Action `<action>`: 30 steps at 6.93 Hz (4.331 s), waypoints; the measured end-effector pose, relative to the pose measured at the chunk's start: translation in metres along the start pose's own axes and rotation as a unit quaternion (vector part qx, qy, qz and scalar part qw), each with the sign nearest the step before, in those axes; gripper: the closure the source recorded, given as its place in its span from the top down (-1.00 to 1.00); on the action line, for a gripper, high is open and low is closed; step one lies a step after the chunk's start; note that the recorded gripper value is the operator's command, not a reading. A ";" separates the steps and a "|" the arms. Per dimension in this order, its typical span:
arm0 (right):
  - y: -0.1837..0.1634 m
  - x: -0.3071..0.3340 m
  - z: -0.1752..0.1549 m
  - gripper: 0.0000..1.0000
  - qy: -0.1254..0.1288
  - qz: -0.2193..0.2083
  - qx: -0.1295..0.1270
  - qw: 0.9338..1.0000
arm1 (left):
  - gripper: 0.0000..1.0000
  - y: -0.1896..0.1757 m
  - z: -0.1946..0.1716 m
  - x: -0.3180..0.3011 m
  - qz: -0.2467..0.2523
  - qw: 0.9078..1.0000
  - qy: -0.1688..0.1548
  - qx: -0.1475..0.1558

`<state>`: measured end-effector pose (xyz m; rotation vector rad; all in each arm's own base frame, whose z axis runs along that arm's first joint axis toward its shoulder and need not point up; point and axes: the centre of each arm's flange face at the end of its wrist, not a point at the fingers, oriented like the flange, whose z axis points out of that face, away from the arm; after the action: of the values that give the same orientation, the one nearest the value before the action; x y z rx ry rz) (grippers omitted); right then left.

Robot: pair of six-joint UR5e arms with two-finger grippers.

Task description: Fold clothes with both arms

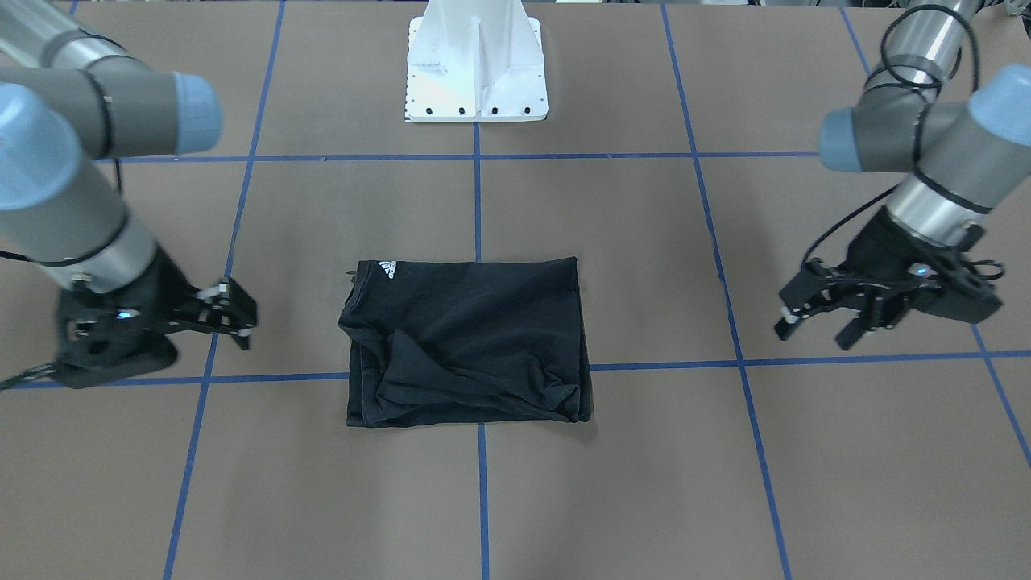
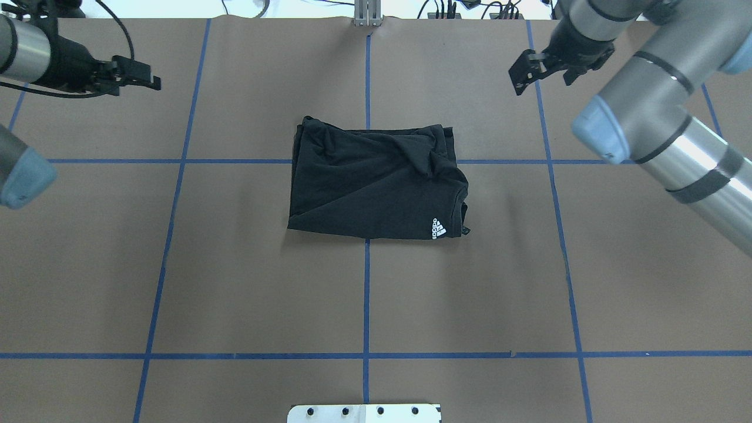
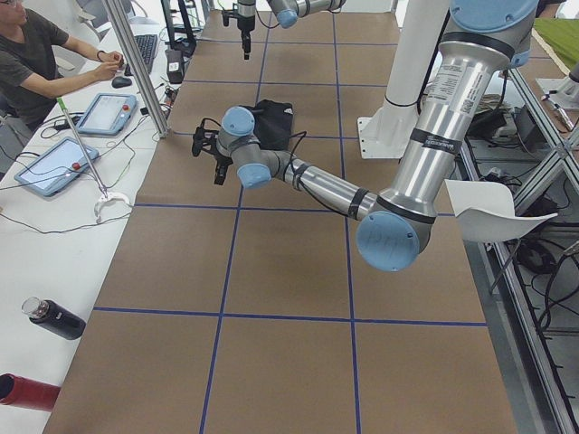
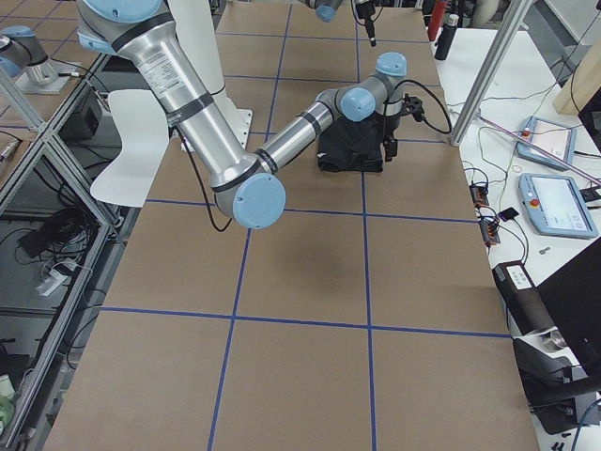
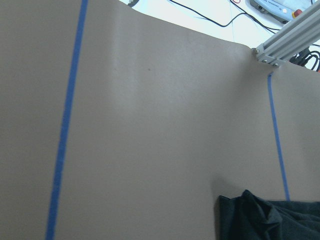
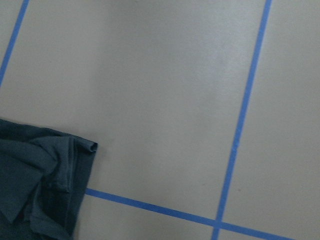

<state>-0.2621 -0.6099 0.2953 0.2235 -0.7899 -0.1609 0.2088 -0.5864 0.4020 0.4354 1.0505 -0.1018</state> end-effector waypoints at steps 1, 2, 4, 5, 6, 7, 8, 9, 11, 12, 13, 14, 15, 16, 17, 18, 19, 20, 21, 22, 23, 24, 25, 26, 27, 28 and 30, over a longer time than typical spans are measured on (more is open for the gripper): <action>0.025 0.042 -0.015 1.00 -0.006 0.000 -0.001 1.000 | 1.00 -0.001 -0.019 -0.046 0.034 0.999 -0.023 0.007; 0.052 0.079 -0.023 1.00 -0.004 0.008 -0.002 1.000 | 1.00 -0.002 -0.042 -0.091 0.066 0.997 -0.045 0.014; 0.095 0.154 -0.028 1.00 0.003 0.055 -0.015 0.998 | 1.00 0.003 -0.094 -0.177 0.153 0.984 -0.088 0.021; 0.117 0.192 -0.026 1.00 0.013 0.086 -0.024 0.996 | 1.00 0.011 -0.112 -0.217 0.179 0.978 -0.109 0.019; 0.143 0.232 -0.023 1.00 0.025 0.116 -0.035 0.992 | 1.00 0.025 -0.119 -0.253 0.185 0.974 -0.127 0.010; 0.173 0.272 -0.019 1.00 0.036 0.127 -0.049 0.990 | 1.00 0.035 -0.118 -0.277 0.181 0.973 -0.142 0.001; 0.198 0.308 -0.020 1.00 0.042 0.121 -0.057 0.990 | 1.00 0.046 -0.116 -0.295 0.173 0.973 -0.154 -0.009; 0.218 0.334 -0.021 1.00 0.042 0.119 -0.064 0.990 | 1.00 0.058 -0.112 -0.310 0.160 0.973 -0.162 -0.024; 0.248 0.358 -0.019 1.00 0.022 0.136 -0.077 0.987 | 1.00 0.072 -0.111 -0.326 0.171 0.966 -0.174 -0.081; 0.256 0.365 -0.020 1.00 0.015 0.147 -0.078 0.986 | 1.00 0.071 -0.116 -0.322 0.177 0.961 -0.178 -0.118; 0.263 0.372 -0.023 1.00 0.011 0.157 -0.077 0.985 | 1.00 0.070 -0.125 -0.309 0.165 0.957 -0.183 -0.151; 0.269 0.377 -0.025 1.00 0.007 0.158 -0.077 0.984 | 1.00 0.072 -0.134 -0.297 0.142 0.955 -0.187 -0.182; 0.273 0.383 -0.025 1.00 0.001 0.154 -0.076 0.985 | 1.00 0.076 -0.142 -0.287 0.115 0.953 -0.186 -0.210; 0.276 0.387 -0.024 1.00 -0.006 0.153 -0.077 0.985 | 1.00 0.080 -0.150 -0.282 0.087 0.956 -0.168 -0.226; 0.277 0.390 -0.024 1.00 -0.011 0.153 -0.077 0.985 | 1.00 0.085 -0.157 -0.285 0.062 0.960 -0.146 -0.232; 0.277 0.392 -0.025 1.00 -0.013 0.154 -0.076 0.985 | 1.00 0.089 -0.163 -0.294 0.059 0.961 -0.130 -0.236; 0.278 0.394 -0.026 1.00 -0.014 0.156 -0.075 0.985 | 1.00 0.093 -0.167 -0.305 0.071 0.961 -0.119 -0.240; 0.280 0.397 -0.028 1.00 -0.014 0.158 -0.073 0.985 | 1.00 0.095 -0.168 -0.312 0.079 0.960 -0.115 -0.243; 0.283 0.400 -0.029 1.00 -0.013 0.161 -0.071 0.984 | 1.00 0.096 -0.166 -0.318 0.081 0.959 -0.113 -0.245; 0.288 0.404 -0.030 1.00 -0.012 0.157 -0.071 0.985 | 1.00 0.098 -0.162 -0.325 0.083 0.959 -0.113 -0.245; 0.291 0.408 -0.032 1.00 -0.012 0.147 -0.069 0.987 | 1.00 0.099 -0.159 -0.332 0.088 0.960 -0.112 -0.241; 0.293 0.410 -0.036 1.00 -0.010 0.141 -0.064 0.988 | 1.00 0.099 -0.157 -0.335 0.091 0.960 -0.113 -0.238; 0.294 0.412 -0.040 1.00 -0.006 0.138 -0.059 0.989 | 1.00 0.098 -0.157 -0.335 0.094 0.961 -0.113 -0.236; 0.295 0.413 -0.041 1.00 -0.003 0.137 -0.057 0.989 | 1.00 0.097 -0.157 -0.334 0.095 0.961 -0.113 -0.235; 0.295 0.415 -0.041 1.00 0.002 0.137 -0.058 0.989 | 1.00 0.096 -0.157 -0.334 0.096 0.961 -0.113 -0.234; 0.296 0.416 -0.040 1.00 0.004 0.138 -0.059 0.989 | 1.00 0.095 -0.157 -0.334 0.089 0.962 -0.115 -0.233; 0.295 0.417 -0.040 1.00 0.006 0.138 -0.059 0.989 | 1.00 0.091 -0.158 -0.330 0.042 0.966 -0.127 -0.223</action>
<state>0.0734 -0.4138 0.6294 0.0014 -0.7892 0.0556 -0.0590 -0.4816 0.6453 0.0532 0.7706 0.1504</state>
